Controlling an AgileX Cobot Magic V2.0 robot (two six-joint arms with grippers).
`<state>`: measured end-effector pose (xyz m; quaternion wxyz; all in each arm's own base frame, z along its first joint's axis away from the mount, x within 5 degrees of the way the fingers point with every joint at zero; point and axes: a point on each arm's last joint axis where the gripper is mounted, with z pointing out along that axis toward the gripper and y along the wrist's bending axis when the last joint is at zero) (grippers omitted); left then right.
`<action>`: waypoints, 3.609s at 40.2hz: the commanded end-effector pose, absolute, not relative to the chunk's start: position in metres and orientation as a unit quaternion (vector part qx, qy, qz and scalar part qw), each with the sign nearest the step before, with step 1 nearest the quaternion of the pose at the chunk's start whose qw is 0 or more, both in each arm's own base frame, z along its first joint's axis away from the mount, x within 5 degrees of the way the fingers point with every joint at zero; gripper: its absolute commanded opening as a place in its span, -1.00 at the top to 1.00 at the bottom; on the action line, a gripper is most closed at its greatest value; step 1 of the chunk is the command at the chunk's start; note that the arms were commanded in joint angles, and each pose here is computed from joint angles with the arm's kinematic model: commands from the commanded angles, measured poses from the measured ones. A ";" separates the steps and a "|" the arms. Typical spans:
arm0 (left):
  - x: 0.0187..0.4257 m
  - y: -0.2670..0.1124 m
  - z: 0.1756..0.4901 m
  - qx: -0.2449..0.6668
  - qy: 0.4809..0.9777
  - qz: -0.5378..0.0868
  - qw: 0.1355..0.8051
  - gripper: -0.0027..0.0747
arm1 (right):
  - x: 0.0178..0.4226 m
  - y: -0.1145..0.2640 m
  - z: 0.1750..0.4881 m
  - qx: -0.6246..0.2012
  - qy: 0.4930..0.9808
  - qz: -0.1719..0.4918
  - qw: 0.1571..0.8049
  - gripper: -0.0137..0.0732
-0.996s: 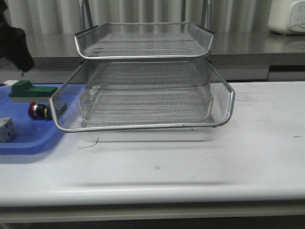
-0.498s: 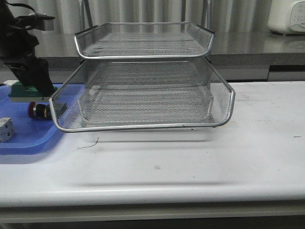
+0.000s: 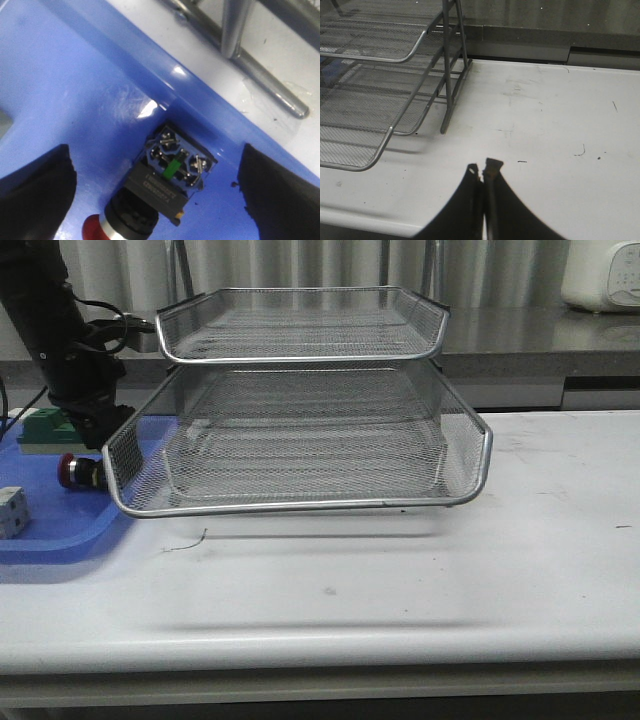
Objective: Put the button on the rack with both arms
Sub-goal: 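Lower the left gripper onto the red push button and grasp it, then lift the red button and carry it over the pulled-out tier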
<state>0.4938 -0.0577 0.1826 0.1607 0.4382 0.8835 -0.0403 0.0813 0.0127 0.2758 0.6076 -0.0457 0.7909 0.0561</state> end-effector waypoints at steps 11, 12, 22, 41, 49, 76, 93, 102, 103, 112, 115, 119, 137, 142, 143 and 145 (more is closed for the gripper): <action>0.496 -0.058 0.205 0.433 0.882 -0.021 0.183 -0.70 | 0.083 0.012 0.291 -0.040 0.762 0.053 0.644 0.83; 0.496 -0.057 0.205 0.434 0.882 -0.020 0.181 -0.70 | 0.083 0.012 0.291 -0.040 0.762 0.053 0.644 0.83; 0.496 -0.055 0.206 0.432 0.884 -0.020 0.181 -0.69 | 0.083 0.012 0.291 -0.040 0.762 0.053 0.644 0.83; 0.496 -0.044 0.207 0.421 0.890 -0.023 0.176 0.22 | 0.083 0.012 0.291 -0.040 0.762 0.053 0.644 0.83; 0.497 -0.036 0.209 0.409 0.894 -0.025 0.181 0.25 | 0.083 0.012 0.291 -0.040 0.762 0.053 0.644 0.83; 0.489 -0.004 0.275 0.315 0.926 -0.036 0.202 0.47 | 0.083 0.012 0.291 -0.040 0.762 0.053 0.644 0.83; 0.415 0.007 0.376 0.224 0.939 0.006 0.260 0.47 | 0.083 0.012 0.291 -0.040 0.762 0.053 0.644 0.83; 0.356 -0.024 0.401 0.246 0.927 -0.063 0.275 0.47 | 0.083 0.012 0.291 -0.040 0.762 0.053 0.644 0.83; 0.350 -0.031 0.403 0.255 0.924 -0.064 0.277 0.47 | 0.083 0.012 0.291 -0.040 0.762 0.053 0.644 0.83; 0.325 -0.104 0.399 0.353 0.894 -0.097 0.259 0.47 | 0.083 0.012 0.291 -0.040 0.762 0.053 0.644 0.83; 0.321 -0.133 0.394 0.388 0.878 -0.107 0.260 0.47 | 0.083 0.012 0.291 -0.040 0.762 0.053 0.644 0.83; 0.321 -0.166 0.384 0.420 0.861 -0.118 0.262 0.47 | 0.083 0.012 0.291 -0.040 0.762 0.053 0.644 0.83; 0.346 -0.255 0.299 0.482 0.835 -0.110 0.241 0.46 | 0.083 0.012 0.291 -0.040 0.762 0.053 0.644 0.83; 0.349 -0.258 0.293 0.478 0.836 -0.112 0.244 0.41 | 0.083 0.012 0.291 -0.040 0.762 0.053 0.644 0.83; 0.350 -0.258 0.293 0.478 0.836 -0.112 0.245 0.37 | 0.083 0.012 0.291 -0.040 0.762 0.053 0.644 0.83; 0.349 -0.258 0.293 0.478 0.836 -0.113 0.246 0.25 | 0.083 0.012 0.291 -0.040 0.762 0.053 0.644 0.83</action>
